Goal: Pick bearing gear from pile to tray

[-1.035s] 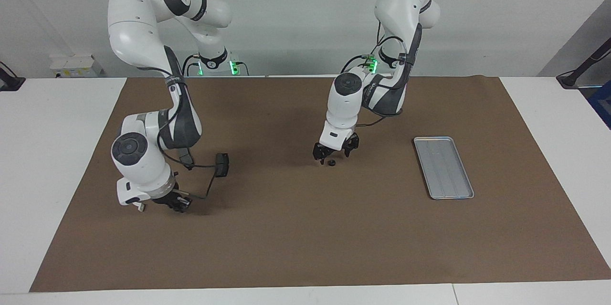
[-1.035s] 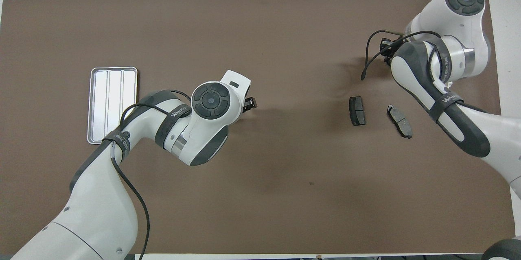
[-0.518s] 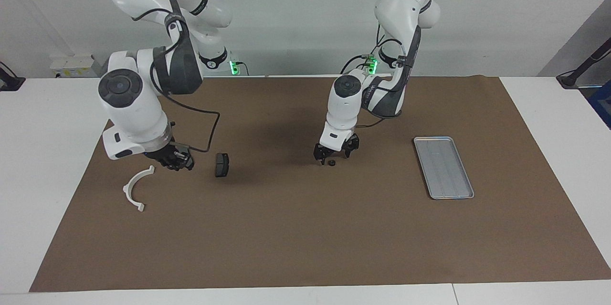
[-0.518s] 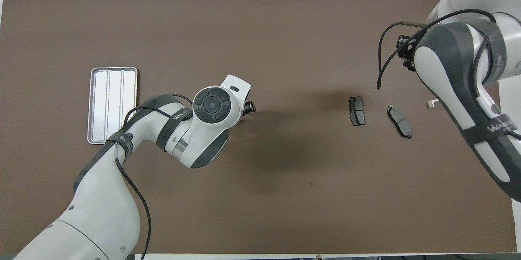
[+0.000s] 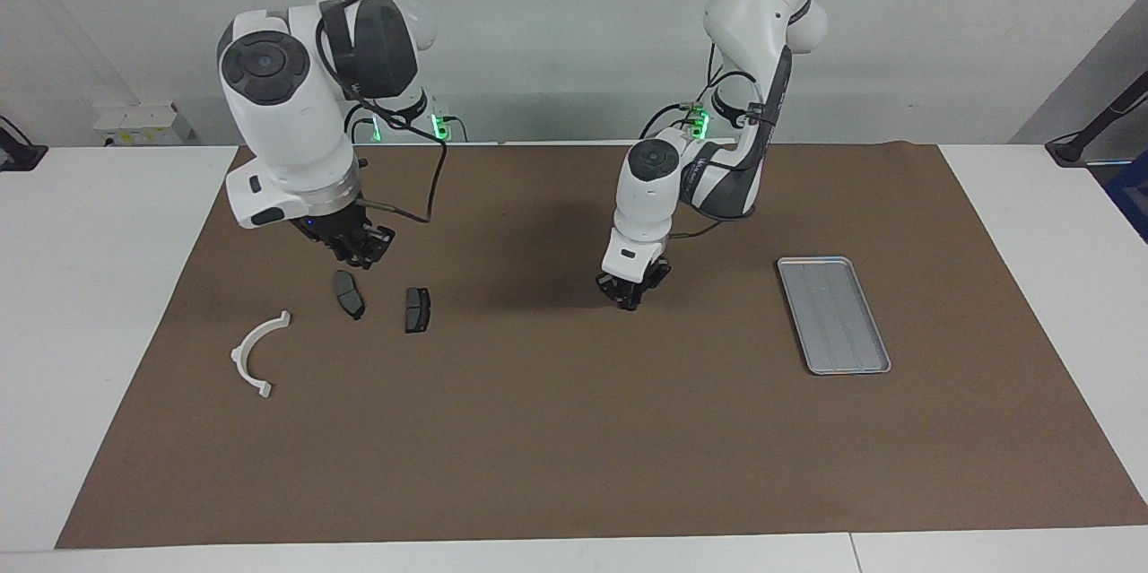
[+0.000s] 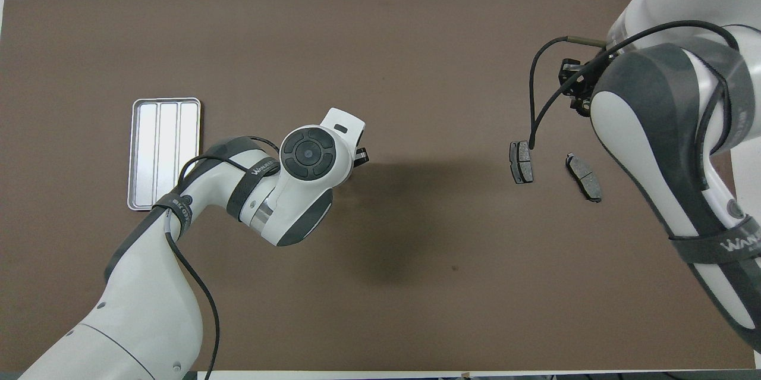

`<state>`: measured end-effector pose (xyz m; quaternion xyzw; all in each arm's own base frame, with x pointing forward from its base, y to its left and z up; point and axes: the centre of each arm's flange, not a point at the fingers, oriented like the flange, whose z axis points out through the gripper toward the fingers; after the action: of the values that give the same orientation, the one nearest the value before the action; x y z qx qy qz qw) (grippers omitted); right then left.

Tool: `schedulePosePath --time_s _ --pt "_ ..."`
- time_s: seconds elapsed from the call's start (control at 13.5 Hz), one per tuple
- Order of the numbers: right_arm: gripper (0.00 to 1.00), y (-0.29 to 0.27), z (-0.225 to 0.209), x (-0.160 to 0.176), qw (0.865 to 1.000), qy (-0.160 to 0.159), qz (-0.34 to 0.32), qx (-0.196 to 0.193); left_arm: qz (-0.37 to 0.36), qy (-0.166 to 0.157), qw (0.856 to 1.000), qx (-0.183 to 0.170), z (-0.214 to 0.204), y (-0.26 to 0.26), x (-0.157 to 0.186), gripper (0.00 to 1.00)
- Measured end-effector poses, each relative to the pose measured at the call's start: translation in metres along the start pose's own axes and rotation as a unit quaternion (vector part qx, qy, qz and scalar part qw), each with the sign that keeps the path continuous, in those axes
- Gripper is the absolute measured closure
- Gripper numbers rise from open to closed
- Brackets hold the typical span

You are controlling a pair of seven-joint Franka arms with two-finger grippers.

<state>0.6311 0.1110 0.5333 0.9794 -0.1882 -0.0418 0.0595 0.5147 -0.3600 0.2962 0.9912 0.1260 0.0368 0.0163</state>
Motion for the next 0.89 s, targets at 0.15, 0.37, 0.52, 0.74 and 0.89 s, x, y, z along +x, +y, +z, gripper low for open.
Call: schedulePosePath --time_s 0.15,0.37,0.52,0.74,0.89 --pt "0.65 -0.020 -0.001 -0.014 1.000 -0.006 0.030 0.008 0.000 0.005 1.000 -0.002 -0.003 0.001 0.004 0.77" --pt "0.65 -0.052 -0.005 -0.036 0.997 -0.006 0.072 0.014 0.006 0.015 0.999 0.029 -0.037 -0.004 0.036 0.77" --pt "0.65 -0.076 -0.007 -0.052 0.995 -0.006 0.095 0.026 0.029 0.013 0.998 0.050 -0.100 -0.041 0.080 0.77" --pt "0.65 -0.102 -0.008 -0.070 0.992 0.001 0.121 0.036 0.114 -0.029 0.991 0.065 -0.172 -0.166 0.137 0.77" --pt "0.65 -0.129 -0.005 -0.087 0.988 0.008 0.143 0.052 0.162 -0.053 0.983 0.064 -0.153 -0.262 0.161 0.77"
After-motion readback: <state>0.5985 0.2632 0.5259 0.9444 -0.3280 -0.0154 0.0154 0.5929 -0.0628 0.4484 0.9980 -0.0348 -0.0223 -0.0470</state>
